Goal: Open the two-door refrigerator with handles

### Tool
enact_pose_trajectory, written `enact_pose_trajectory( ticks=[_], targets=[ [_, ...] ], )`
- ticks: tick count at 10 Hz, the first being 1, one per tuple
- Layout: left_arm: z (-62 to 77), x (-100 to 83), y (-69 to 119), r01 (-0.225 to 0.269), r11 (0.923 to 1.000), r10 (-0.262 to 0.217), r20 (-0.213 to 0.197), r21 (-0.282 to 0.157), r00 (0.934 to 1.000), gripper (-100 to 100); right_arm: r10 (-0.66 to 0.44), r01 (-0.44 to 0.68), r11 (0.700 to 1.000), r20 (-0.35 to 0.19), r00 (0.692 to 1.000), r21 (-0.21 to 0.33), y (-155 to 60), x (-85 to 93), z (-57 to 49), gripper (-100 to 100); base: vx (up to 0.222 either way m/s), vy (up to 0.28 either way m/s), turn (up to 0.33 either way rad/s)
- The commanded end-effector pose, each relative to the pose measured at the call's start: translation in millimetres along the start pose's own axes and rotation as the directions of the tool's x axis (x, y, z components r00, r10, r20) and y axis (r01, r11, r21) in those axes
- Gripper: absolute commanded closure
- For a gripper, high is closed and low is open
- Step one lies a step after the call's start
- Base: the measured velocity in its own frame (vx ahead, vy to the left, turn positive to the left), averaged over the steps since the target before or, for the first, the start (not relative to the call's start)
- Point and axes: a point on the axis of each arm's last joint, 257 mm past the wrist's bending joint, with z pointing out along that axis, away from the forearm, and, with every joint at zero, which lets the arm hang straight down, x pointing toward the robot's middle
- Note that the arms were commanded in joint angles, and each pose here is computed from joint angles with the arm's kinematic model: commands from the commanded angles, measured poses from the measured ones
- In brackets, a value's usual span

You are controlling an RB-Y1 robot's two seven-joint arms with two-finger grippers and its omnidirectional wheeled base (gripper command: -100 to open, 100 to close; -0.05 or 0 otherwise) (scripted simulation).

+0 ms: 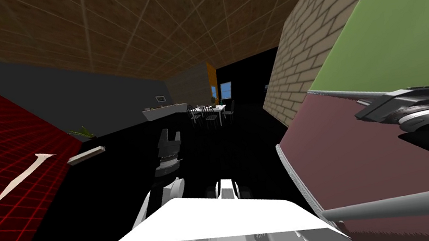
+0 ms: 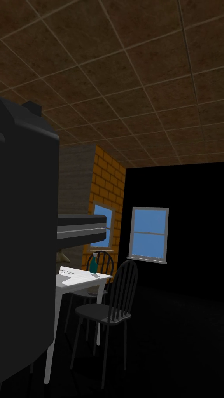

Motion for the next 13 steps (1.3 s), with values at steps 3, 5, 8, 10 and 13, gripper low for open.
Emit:
enact_pose_trajectory(
  ticks=[3, 5, 8, 10, 13],
  targets=[
    [0.0, 0.0, 0.0, 0.0, 1.0, 0.0, 0.0, 0.0, 1.0, 0, -0.015, 0.018, 0.997, -0.045, 0.999, 0.069, -27, -0.4, -18.7, 100, 0.056, 0.061, 0.127],
    [0.0, 0.0, 0.0, 0.0, 1.0, 0.0, 0.0, 0.0, 1.0, 0, -0.016, 0.02, 0.997, -0.055, 0.998, 0.07, -26, 2.5, -18.8, 100, 0.005, 0.012, -0.012],
    [0.0, 0.0, 0.1, 0.0, 1.0, 0.0, 0.0, 0.0, 1.0, 0, 0.024, -0.023, 0.997, -0.02, 1.0, 0.075, -28, -12.4, -19.0, -100, -0.12, -0.13, 0.015],
    [0.1, 0.0, 0.1, 0.0, 1.0, 0.0, 0.0, 0.0, 1.0, 0, 0.049, -0.049, 0.996, 0.004, 0.999, 0.075, -29, -21.4, -19.1, -100, -0.162, -0.177, 0.009],
    [0.0, 0.0, 0.1, 0.0, 1.0, 0.0, 0.0, 0.0, 1.0, 0, 0.086, -0.089, 0.993, 0.039, 0.996, 0.073, -32, -35.0, -19.7, -100, -0.156, -0.157, 0.014]
  ],
)
